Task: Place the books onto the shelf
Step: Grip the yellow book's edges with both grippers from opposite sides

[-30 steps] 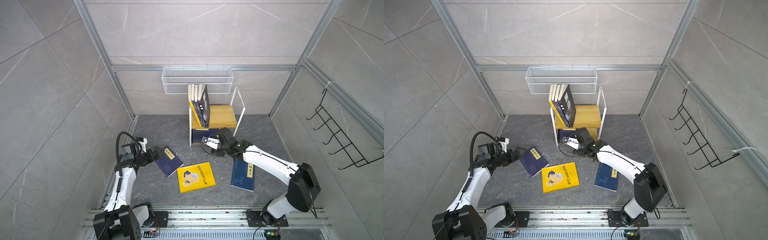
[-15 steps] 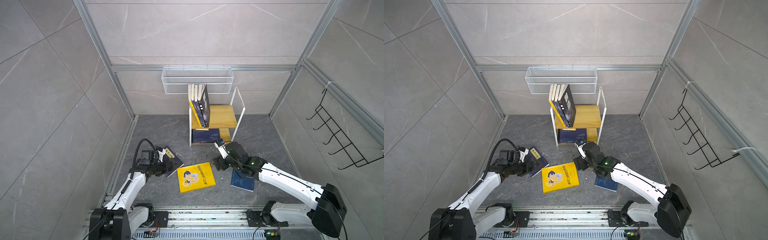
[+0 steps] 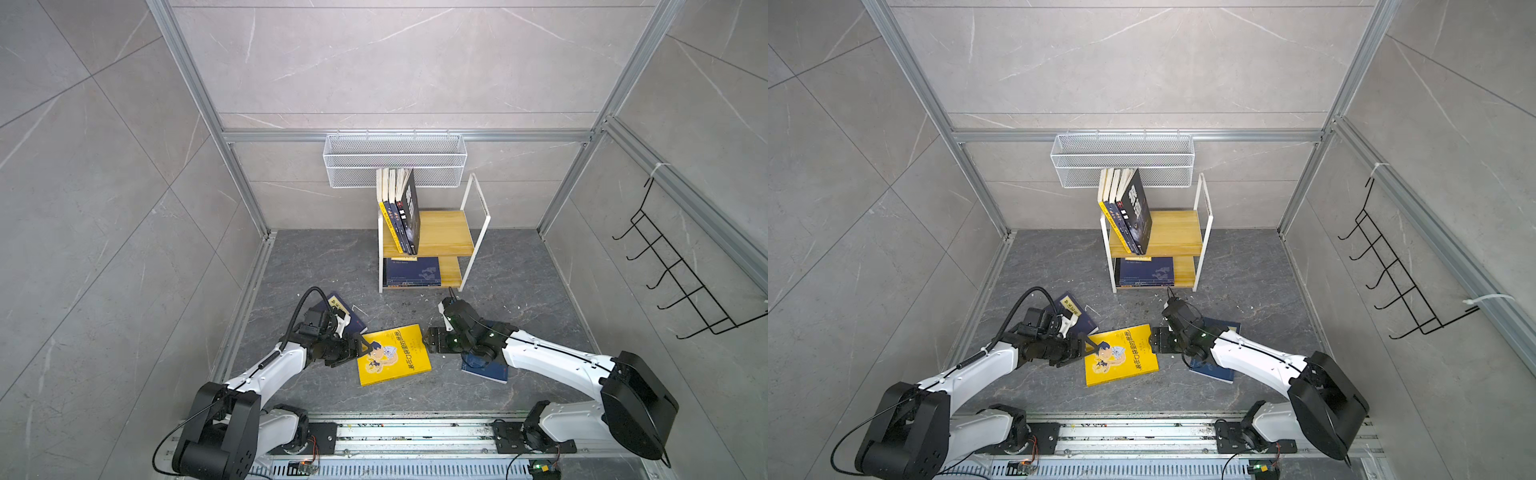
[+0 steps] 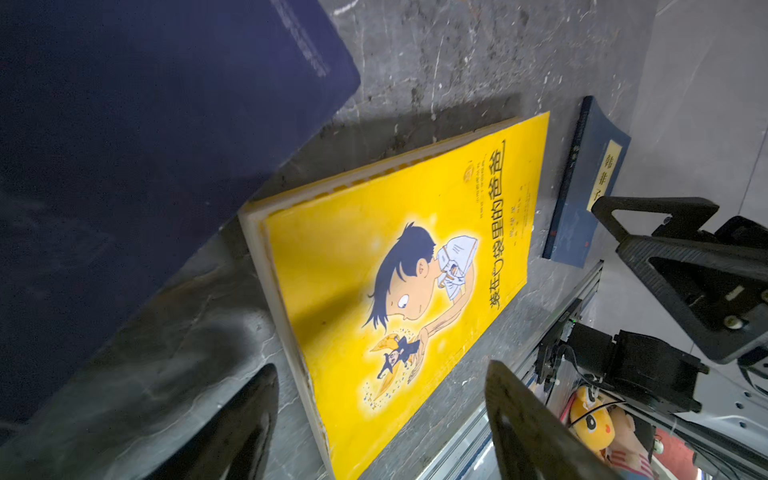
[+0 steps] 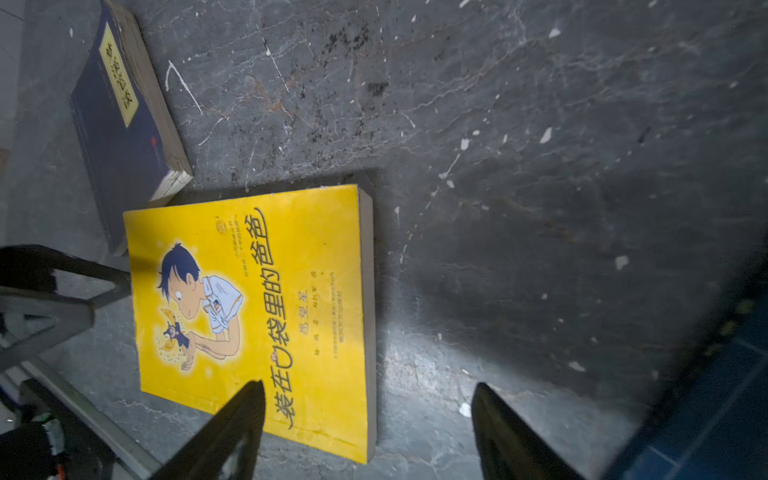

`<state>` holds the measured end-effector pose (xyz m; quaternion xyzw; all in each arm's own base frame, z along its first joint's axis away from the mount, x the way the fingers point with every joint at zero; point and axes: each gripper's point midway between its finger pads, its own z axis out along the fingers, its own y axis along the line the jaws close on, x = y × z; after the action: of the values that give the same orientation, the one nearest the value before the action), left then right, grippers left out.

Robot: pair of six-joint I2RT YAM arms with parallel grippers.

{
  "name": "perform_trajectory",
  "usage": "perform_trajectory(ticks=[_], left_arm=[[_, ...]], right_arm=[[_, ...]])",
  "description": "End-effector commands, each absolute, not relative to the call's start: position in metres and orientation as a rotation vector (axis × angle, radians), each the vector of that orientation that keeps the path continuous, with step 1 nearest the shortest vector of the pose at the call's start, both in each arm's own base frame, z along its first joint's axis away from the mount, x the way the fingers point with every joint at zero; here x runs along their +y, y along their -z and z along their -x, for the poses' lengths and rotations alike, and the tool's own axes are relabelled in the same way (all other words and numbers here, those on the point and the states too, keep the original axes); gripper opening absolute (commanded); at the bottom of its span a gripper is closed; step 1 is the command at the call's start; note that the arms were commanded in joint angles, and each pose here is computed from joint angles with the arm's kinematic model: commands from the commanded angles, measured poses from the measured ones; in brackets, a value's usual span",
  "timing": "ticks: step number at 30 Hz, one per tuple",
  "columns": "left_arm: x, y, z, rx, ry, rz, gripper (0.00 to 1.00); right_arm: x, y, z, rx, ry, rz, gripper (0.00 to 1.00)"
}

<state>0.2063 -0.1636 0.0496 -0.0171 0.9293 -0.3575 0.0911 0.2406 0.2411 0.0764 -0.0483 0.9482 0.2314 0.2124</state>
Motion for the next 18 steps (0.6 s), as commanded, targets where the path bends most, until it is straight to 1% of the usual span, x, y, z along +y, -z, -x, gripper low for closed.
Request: perform_trajectory(ticks=[1, 5, 8, 11, 13, 18], left_arm=[[-0.163, -0.045, -0.213, 2.755, 1.040, 0.097, 0.74], [-0.166, -0.041, -0.213, 2.763, 1.051, 0.099, 0.66], [-0.167, -0.039, -0.215, 2.758, 1.062, 0.122, 0.58], [-0.168, -0.039, -0.219, 2.751, 1.058, 0.119, 0.50], [-0.168, -0.038, -0.221, 2.749, 1.053, 0.128, 0.46], [-0.172, -0.037, -0.228, 2.756, 1.060, 0.134, 0.32]], right_arm=[[0.250, -0.069, -0.237, 2.648, -0.766, 0.060, 0.77], [0.257, -0.057, -0.233, 2.677, -0.848, 0.036, 0.73], [0.258, -0.047, -0.231, 2.689, -0.903, 0.015, 0.71], [0.256, -0.040, -0.230, 2.699, -0.941, -0.031, 0.66], [0.259, -0.038, -0.228, 2.684, -1.005, -0.044, 0.66], [0.263, -0.026, -0.224, 2.714, -1.079, -0.061, 0.65]])
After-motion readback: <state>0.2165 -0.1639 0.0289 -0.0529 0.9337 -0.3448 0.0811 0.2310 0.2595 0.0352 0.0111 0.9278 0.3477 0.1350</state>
